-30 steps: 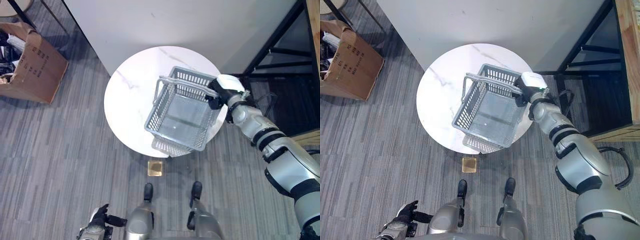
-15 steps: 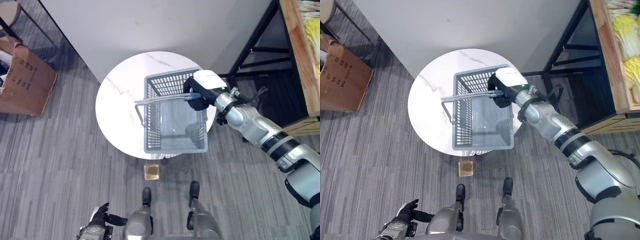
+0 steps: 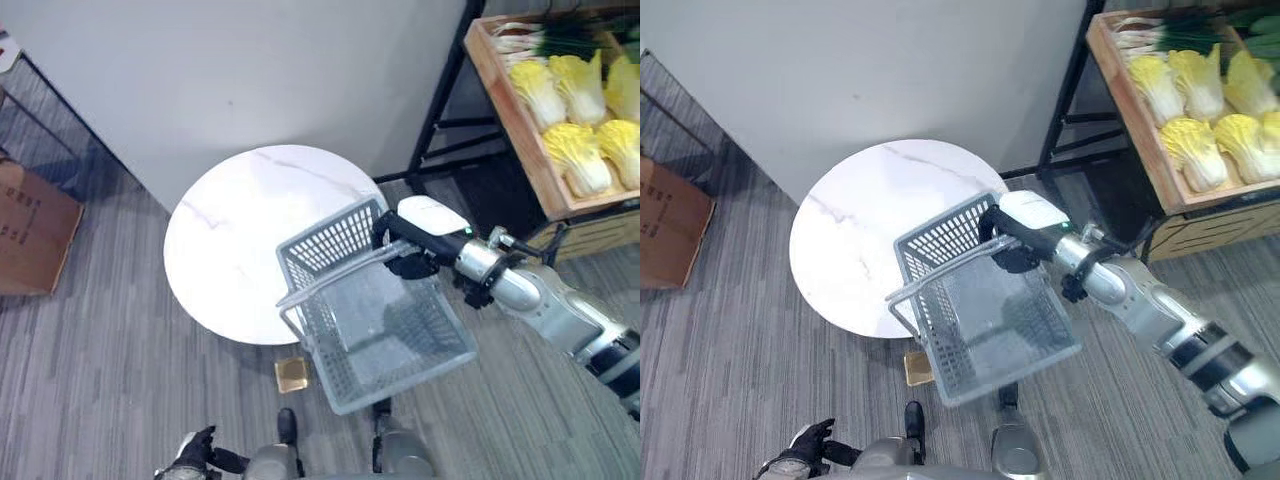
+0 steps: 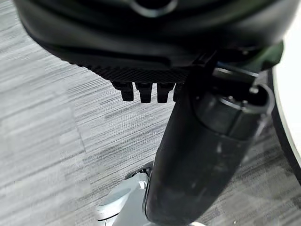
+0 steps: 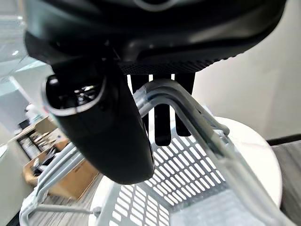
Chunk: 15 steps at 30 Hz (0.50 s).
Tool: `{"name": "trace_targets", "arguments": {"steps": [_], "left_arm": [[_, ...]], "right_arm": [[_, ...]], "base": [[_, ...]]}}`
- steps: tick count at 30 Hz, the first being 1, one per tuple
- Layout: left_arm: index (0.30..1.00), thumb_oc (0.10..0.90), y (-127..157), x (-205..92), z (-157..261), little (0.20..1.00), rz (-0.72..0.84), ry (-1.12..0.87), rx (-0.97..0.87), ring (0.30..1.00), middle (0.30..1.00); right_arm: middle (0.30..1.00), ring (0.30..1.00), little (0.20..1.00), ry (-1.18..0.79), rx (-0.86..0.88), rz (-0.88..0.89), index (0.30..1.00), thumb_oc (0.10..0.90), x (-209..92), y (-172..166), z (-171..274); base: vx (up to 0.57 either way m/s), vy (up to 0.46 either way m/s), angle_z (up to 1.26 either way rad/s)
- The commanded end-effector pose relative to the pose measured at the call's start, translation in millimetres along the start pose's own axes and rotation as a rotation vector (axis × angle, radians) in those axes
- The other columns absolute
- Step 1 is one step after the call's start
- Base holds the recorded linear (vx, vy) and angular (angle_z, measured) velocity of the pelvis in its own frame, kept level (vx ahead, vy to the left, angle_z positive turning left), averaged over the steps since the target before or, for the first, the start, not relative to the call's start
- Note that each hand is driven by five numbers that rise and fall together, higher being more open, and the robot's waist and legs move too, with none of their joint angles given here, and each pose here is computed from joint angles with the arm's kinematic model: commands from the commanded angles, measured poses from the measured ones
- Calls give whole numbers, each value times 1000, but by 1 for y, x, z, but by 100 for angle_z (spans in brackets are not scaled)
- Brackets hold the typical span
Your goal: Get the vegetables into the basket
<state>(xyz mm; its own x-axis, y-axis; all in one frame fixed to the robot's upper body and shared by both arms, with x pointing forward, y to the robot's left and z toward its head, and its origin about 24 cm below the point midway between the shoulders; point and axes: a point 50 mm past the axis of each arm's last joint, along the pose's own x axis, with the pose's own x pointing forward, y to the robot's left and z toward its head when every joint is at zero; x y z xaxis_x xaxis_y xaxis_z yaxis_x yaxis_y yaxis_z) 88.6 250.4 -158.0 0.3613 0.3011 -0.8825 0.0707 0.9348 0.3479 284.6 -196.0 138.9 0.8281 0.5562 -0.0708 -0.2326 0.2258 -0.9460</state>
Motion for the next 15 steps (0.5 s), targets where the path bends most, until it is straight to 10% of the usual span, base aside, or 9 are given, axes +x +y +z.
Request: {"name": "trace_targets", "arguments": {"steps": [1,15], "left_arm": [[1000,900,27,-2,-19,1000,53,69,89,1000,1000],[1000,900,26,-3,-23,1000,39,57,104,1000,1000]], "right_arm": [[300,300,300,-273,-10,-268,300,400,7,-65,45],[300,300,300,-13,90,-360,300,400,-50,-38,-5]], "base": [[42,9,-31],[15,87,-25]]}}
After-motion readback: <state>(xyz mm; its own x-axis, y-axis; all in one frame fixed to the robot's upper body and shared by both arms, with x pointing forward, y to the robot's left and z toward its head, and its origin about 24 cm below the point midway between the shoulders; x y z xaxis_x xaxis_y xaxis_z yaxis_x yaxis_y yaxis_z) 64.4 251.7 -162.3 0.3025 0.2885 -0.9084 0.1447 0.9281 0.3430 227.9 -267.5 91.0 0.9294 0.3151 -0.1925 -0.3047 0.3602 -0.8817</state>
